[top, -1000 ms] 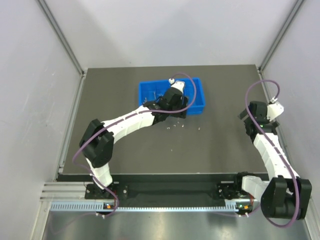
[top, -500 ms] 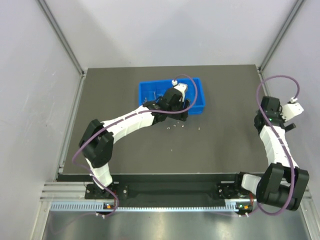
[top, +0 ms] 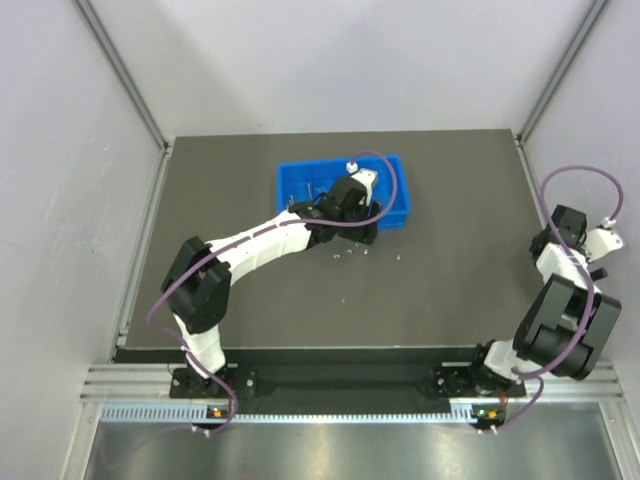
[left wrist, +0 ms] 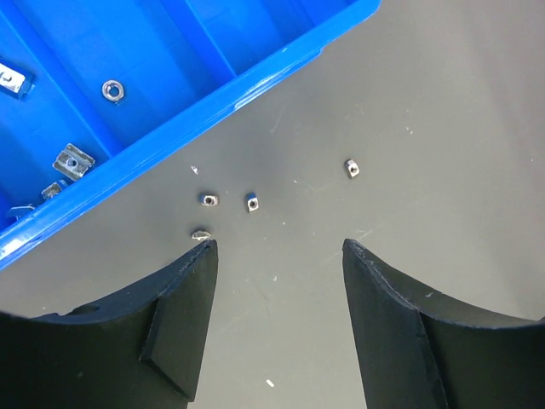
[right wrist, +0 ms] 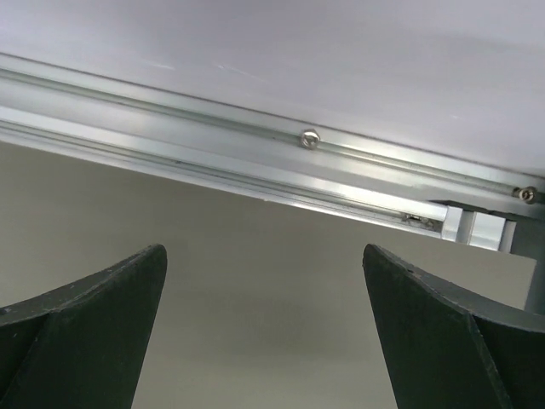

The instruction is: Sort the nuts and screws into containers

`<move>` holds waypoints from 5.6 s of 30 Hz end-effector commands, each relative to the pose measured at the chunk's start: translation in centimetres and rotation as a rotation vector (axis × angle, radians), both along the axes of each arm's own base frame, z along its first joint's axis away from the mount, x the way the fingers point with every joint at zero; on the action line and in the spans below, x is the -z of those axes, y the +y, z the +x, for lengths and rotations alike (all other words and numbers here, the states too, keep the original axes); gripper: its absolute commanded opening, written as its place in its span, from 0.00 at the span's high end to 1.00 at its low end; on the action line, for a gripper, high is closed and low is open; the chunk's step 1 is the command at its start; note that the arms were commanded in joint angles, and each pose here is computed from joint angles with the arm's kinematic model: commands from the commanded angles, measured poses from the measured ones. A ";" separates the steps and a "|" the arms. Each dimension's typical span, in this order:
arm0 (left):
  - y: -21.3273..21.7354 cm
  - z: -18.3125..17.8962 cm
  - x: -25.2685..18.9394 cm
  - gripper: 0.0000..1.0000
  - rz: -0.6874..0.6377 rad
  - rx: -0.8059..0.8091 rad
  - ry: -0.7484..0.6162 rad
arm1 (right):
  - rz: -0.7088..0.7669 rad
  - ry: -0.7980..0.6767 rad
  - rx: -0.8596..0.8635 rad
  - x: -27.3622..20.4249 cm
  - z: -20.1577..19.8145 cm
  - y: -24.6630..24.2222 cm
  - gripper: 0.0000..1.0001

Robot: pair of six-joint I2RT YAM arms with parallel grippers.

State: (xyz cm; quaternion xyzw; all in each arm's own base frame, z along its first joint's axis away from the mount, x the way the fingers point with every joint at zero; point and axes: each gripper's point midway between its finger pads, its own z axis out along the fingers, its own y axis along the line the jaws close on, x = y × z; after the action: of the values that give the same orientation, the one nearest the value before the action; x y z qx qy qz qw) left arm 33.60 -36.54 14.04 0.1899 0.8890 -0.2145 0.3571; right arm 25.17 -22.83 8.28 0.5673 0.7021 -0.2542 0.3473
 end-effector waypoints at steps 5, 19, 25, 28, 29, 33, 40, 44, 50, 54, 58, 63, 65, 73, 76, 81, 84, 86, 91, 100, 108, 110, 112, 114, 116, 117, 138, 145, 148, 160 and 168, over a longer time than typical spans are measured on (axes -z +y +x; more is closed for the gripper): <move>-0.8 0.3 -0.9 0.35 -0.014 0.012 0.000 | 0.054 -0.088 -0.015 1.6 1.2 -2.1 0.05; -1.1 0.2 -0.3 0.36 -0.020 0.010 0.031 | 0.087 -0.040 -0.010 2.1 0.3 -4.5 0.07; -1.2 0.0 -0.2 0.36 -0.021 0.025 0.028 | 0.018 -0.024 -0.026 0.7 0.1 -5.6 0.06; -1.2 0.0 -0.4 0.37 -0.023 0.029 0.023 | 0.026 -0.072 -0.081 -0.2 0.6 -4.5 0.06; -1.3 0.0 -0.5 0.37 -0.026 0.029 0.020 | 0.025 -0.098 -0.140 -0.5 1.7 -3.3 0.05; -1.7 -0.6 0.0 0.39 -0.040 0.052 0.053 | -0.013 -0.154 -0.332 -3.0 5.5 2.6 0.00; -0.5 -0.6 4.4 0.46 0.057 -0.102 0.080 | 0.031 -0.273 -0.708 -6.6 8.1 13.6 0.00; 0.4 -0.1 6.0 0.49 0.079 -0.206 0.089 | 0.058 -0.327 -0.931 -8.5 8.4 18.9 0.00; 1.3 0.9 7.7 0.50 0.121 -0.313 0.060 | 0.068 -0.304 -1.062 -9.2 8.7 22.8 0.00; 3.0 1.4 8.4 0.51 0.167 -0.416 0.041 | 0.084 -0.285 -1.099 -9.0 8.9 24.1 0.00; 4.8 1.2 8.4 0.50 0.209 -0.474 0.029 | 0.097 -0.274 -1.119 -8.7 8.9 24.9 0.00; 6.6 0.4 8.6 0.50 0.237 -0.516 0.039 | 0.094 -0.259 -1.118 -8.4 9.0 24.9 0.00; 7.1 0.4 8.6 0.50 0.236 -0.529 0.045 | 0.095 -0.252 -1.114 -8.2 9.0 24.9 0.00; 7.2 -0.1 9.8 0.50 0.229 -0.508 0.071 | 0.096 -0.243 -1.106 -7.9 9.0 24.8 0.00; 7.0 -0.1 10.3 0.51 0.233 -0.499 0.079 | 0.089 -0.236 -1.097 -7.9 8.9 24.5 0.00; 7.1 -0.1 10.9 0.59 0.241 -0.497 0.085 | 0.077 -0.235 -1.083 -8.1 8.7 24.2 0.00; 7.0 -0.1 11.1 0.64 0.245 -0.492 0.085 | 0.078 -0.232 -1.082 -8.0 8.8 24.2 0.00; 6.9 0.0 11.1 0.67 0.238 -0.487 0.088 | 0.079 -0.229 -1.081 -8.0 8.8 24.2 0.00; 6.9 0.0 11.5 0.73 0.241 -0.470 0.081 | 0.079 -0.226 -1.077 -7.9 8.7 24.1 0.00; 6.6 0.4 10.2 0.82 0.209 -0.445 0.041 | 0.084 -0.222 -1.074 -7.7 8.7 24.1 0.00; 6.3 0.2 9.1 0.86 0.165 -0.428 0.022 | 0.086 -0.209 -1.059 -7.4 8.6 23.9 0.00; 6.4 0.3 9.2 0.86 0.171 -0.428 0.018 | 0.086 -0.211 -1.058 -7.5 8.6 23.9 0.00; 6.5 0.3 9.3 0.86 0.179 -0.426 0.016 | 0.084 -0.212 -1.057 -7.5 8.6 23.9 0.00; 6.5 0.4 9.8 0.85 0.196 -0.419 0.021 | 0.086 -0.207 -1.056 -7.4 8.6 23.8 0.00; 6.2 0.7 9.8 0.82 0.209 -0.413 0.021 | 0.085 -0.203 -1.055 -7.3 8.6 23.8 0.00; 6.5 0.4 10.6 0.76 0.243 -0.407 0.038 | 0.087 -0.205 -1.055 -7.3 8.6 23.9 0.00; 6.9 1.9 11.9 0.72 0.275 -0.393 0.061 | 0.083 -0.195 -1.048 -7.4 8.6 23.7 0.00; 7.2 0.9 12.4 0.89 0.268 -0.396 0.094 | 0.082 -0.192 -1.043 -7.3 8.6 23.6 0.00; 6.7 0.8 12.1 0.99 0.248 -0.383 0.094 | 0.081 -0.191 -1.035 -7.3 8.5 23.4 0.00; 3.1 3.3 1.5 1.00 0.038 -0.300 -0.074 | 0.098 -0.175 -0.995 -7.0 8.4 23.1 0.00; -3.3 8.3 -5.5 0.99 -0.151 -0.227 -0.236 | 0.047 -0.200 -0.938 -8.4 8.0 22.0 0.00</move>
State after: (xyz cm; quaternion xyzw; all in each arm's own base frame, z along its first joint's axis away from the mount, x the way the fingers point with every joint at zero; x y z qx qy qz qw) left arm 39.08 -36.00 14.23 0.0758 0.8838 -0.1595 0.4332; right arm 32.34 -0.52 13.26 0.2080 0.8758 0.0062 0.4356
